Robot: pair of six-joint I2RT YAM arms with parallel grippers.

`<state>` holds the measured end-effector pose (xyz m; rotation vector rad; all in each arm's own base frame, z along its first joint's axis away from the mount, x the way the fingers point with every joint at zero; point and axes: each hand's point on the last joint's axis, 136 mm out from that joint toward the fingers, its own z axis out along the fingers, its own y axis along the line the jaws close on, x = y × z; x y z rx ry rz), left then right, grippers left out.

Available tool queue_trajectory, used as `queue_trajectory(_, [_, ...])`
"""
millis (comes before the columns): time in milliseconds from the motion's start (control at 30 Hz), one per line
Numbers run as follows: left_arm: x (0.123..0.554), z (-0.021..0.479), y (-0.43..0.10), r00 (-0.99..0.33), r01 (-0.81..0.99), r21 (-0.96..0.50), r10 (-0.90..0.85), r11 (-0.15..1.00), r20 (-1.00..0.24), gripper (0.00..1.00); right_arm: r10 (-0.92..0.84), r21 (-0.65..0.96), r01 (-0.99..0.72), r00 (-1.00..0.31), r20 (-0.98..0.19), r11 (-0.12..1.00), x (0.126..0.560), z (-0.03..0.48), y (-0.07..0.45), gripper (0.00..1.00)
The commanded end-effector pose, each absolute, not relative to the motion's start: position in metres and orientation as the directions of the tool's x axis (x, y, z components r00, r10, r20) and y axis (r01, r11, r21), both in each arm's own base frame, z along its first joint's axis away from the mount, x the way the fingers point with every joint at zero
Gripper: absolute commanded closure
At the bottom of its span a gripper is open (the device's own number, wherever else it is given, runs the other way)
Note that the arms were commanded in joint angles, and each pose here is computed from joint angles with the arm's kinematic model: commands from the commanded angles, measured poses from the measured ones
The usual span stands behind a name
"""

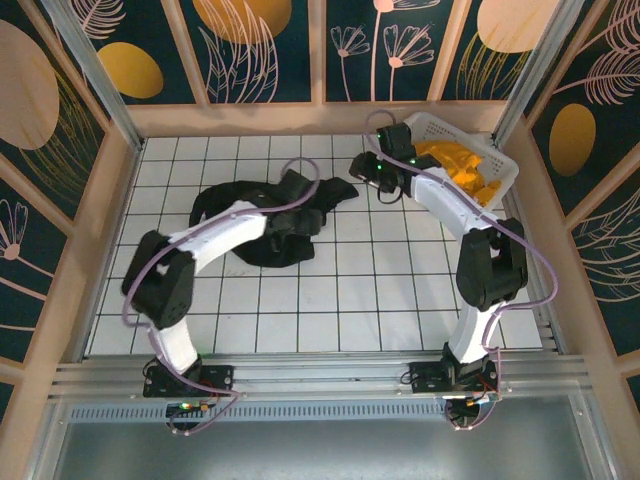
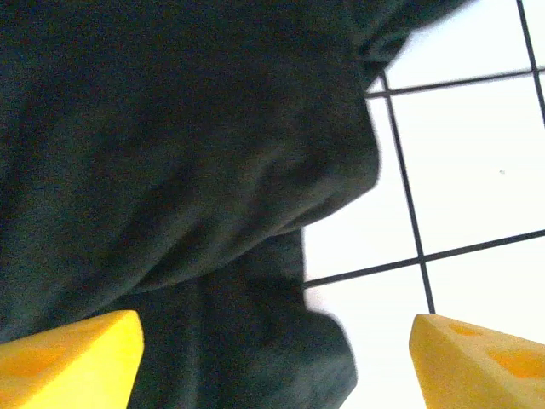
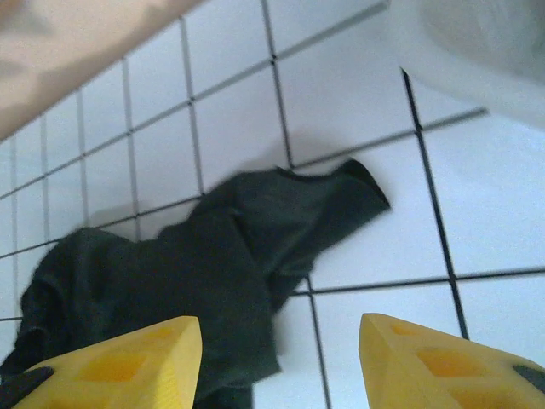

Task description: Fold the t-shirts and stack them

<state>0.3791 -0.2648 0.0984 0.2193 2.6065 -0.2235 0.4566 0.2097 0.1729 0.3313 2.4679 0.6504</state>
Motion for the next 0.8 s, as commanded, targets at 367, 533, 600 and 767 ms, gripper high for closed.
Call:
queue_trajectory(367, [0.43,0.044,-0.25,-0.791,0.121,0.403,0.333,0.907,-0.513,0.69,0.393,0.549,0.105,-0.808,-0.439,0.829,0.428,0.185,0.192,0.47])
queue_trajectory(533, [0.44,0.101,-0.246,-0.728,0.026,0.349,0.257,0.937,-0.636,1.0,0.382,0.559,0.101,-0.827,-0.413,0.823,0.43,0.171,0.199,0.47])
queue_trajectory(600, [0.44,0.129,-0.248,-0.699,0.011,0.278,0.206,0.961,-0.684,1.0,0.377,0.561,0.102,-0.835,-0.401,0.822,0.434,0.163,0.205,0.47])
queue_trajectory(767, [0.431,0.172,-0.25,-0.672,0.058,0.11,0.12,0.992,-0.731,1.0,0.358,0.573,0.088,-0.853,-0.378,0.815,0.452,0.15,0.234,0.48])
